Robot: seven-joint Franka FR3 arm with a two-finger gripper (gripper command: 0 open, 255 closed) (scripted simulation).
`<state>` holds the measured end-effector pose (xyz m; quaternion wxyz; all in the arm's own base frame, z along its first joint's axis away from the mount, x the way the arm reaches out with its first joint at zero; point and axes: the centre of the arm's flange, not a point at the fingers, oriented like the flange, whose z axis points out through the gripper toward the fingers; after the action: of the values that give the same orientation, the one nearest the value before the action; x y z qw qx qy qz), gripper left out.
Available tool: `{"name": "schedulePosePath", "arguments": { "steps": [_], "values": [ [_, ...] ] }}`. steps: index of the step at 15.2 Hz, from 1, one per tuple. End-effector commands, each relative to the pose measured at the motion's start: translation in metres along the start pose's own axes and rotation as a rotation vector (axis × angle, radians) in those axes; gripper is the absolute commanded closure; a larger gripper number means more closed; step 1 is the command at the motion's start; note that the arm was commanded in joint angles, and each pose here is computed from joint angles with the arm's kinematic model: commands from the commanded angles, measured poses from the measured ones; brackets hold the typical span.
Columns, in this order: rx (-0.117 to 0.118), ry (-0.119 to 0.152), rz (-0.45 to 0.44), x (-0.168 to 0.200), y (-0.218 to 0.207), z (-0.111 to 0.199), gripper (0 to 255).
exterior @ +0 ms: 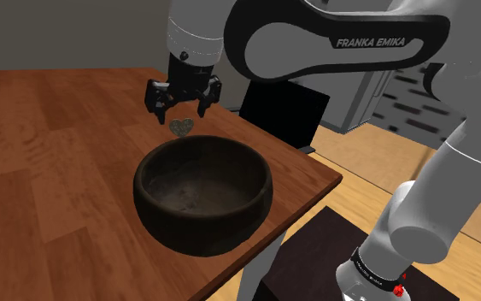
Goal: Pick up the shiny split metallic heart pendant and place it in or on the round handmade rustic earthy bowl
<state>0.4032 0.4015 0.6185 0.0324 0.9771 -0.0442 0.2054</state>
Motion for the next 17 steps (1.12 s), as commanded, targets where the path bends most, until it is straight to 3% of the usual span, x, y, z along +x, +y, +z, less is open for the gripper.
{"name": "schedulePosePath", "arguments": {
  "steps": [1,11,12,17],
  "values": [
    [0.001,0.001,0.0,0.0002,0.0004,0.0112,0],
    [0.001,0.001,0.0,0.0002,0.0004,0.0194,0],
    [0.001,0.001,0.0,0.0002,0.0004,0.0194,255],
    [0.001,0.001,0.0,0.0003,0.0003,0.0193,255]
  ]
}}
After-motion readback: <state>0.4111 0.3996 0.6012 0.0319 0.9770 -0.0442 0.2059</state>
